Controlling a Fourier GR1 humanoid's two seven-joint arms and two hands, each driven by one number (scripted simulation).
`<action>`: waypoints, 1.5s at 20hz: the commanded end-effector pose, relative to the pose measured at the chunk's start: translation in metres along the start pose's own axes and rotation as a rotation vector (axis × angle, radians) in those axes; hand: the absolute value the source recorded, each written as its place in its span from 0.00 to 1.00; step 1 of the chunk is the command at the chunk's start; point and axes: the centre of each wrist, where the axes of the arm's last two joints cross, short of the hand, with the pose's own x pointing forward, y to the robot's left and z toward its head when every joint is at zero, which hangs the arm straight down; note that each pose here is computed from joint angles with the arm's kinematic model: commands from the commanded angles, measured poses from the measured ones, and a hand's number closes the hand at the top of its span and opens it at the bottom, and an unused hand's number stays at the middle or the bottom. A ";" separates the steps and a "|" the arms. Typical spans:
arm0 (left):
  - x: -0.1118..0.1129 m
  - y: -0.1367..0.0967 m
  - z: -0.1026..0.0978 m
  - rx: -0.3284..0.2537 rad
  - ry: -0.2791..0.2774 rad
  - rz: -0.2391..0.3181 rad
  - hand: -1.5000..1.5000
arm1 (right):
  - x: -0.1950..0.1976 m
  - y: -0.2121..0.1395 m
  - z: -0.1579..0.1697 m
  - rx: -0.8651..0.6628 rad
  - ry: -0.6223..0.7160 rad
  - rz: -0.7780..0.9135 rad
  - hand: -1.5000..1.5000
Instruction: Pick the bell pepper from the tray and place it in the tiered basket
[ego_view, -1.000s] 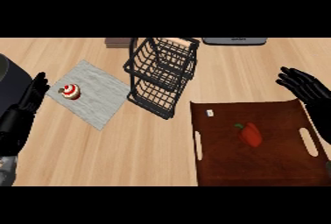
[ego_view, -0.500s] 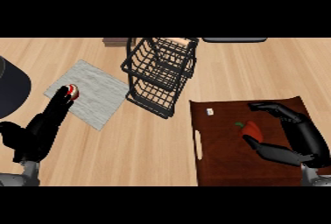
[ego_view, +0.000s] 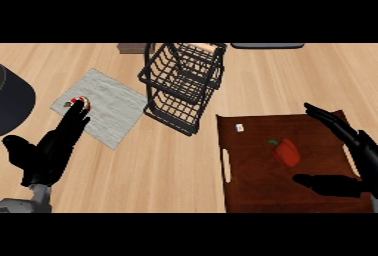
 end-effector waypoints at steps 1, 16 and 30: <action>-0.004 0.001 0.003 0.009 0.004 -0.025 0.50 | 0.023 -0.034 -0.001 0.144 0.026 0.321 0.00; 0.013 -0.016 -0.005 -0.007 0.007 -0.006 0.50 | 0.093 0.039 -0.004 0.497 0.292 0.541 0.00; 0.022 0.001 0.001 0.001 0.008 0.009 0.50 | 0.004 0.065 -0.004 0.470 0.393 0.606 0.00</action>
